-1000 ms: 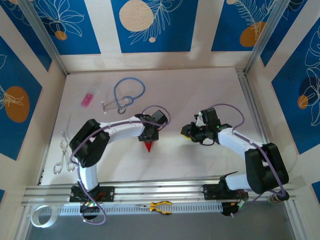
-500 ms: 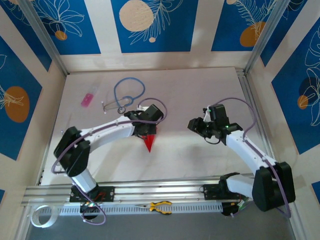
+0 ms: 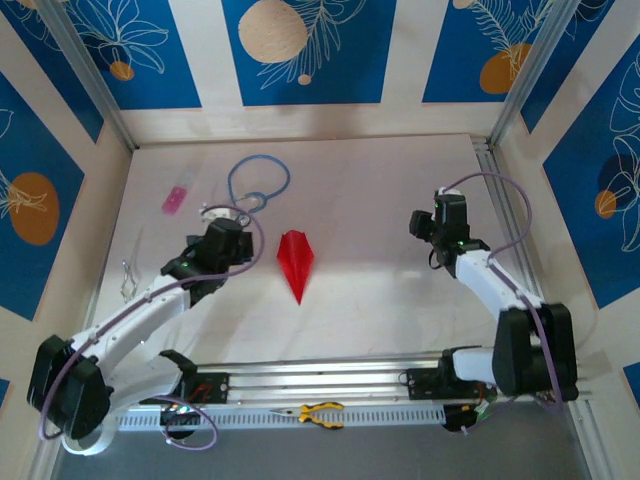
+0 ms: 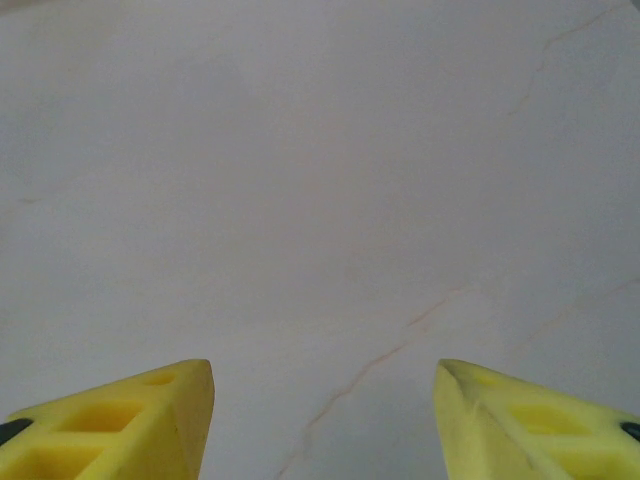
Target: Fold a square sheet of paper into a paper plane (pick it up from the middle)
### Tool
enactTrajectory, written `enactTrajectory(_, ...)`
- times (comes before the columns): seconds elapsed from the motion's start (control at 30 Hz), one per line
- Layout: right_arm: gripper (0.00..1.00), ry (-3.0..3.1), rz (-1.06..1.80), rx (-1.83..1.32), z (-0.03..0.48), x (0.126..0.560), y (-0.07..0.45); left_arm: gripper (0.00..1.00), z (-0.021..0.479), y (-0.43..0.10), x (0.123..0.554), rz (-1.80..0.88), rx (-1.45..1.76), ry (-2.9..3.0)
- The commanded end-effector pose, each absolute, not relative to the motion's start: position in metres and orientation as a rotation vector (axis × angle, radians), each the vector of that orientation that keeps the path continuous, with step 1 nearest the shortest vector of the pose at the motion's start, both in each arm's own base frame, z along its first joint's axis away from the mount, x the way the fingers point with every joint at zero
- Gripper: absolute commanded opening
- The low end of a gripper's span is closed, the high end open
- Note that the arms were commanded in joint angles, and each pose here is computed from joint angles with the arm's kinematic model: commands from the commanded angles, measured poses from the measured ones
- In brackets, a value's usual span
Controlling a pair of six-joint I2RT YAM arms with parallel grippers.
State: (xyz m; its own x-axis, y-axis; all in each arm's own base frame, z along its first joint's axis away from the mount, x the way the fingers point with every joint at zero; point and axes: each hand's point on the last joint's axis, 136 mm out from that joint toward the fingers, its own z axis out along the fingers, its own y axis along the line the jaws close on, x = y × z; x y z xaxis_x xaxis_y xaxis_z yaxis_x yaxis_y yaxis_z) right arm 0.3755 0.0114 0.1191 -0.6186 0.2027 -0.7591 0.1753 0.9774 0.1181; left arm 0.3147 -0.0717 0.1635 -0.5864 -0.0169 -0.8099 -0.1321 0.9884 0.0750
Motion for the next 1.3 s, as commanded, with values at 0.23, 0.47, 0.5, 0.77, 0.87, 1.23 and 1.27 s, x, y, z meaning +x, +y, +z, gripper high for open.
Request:
enactTrajectory(0.23,0.59,1.986,0.24,-0.111,0.099,0.397,0.042,0.97,0.15,0.009,0.353,0.273,-0.106,2.032)
enactTrajectory(0.47,0.61,1.962,0.233,-0.043,0.093,0.397,0.031,1.0,0.118,-0.008,0.38,0.17,0.028,1.923)
enactTrajectory(0.5,0.79,1.963,0.243,-0.039,0.093,0.396,0.03,1.0,0.115,-0.01,0.384,0.156,0.037,1.894)
enactTrajectory(0.77,0.99,1.936,0.095,0.073,0.094,0.396,0.012,1.0,0.097,-0.012,0.39,0.048,0.047,1.848)
enactTrajectory(0.87,0.99,1.936,0.094,0.073,0.094,0.396,0.012,1.0,0.094,-0.003,0.393,0.099,-0.005,1.878)
enactTrajectory(1.23,0.99,1.935,0.09,0.07,0.094,0.396,0.013,1.0,0.094,-0.008,0.394,0.083,0.024,1.887)
enactTrajectory(1.27,0.99,1.934,0.09,0.07,0.094,0.396,0.013,1.0,0.093,-0.008,0.394,0.081,0.026,1.888)
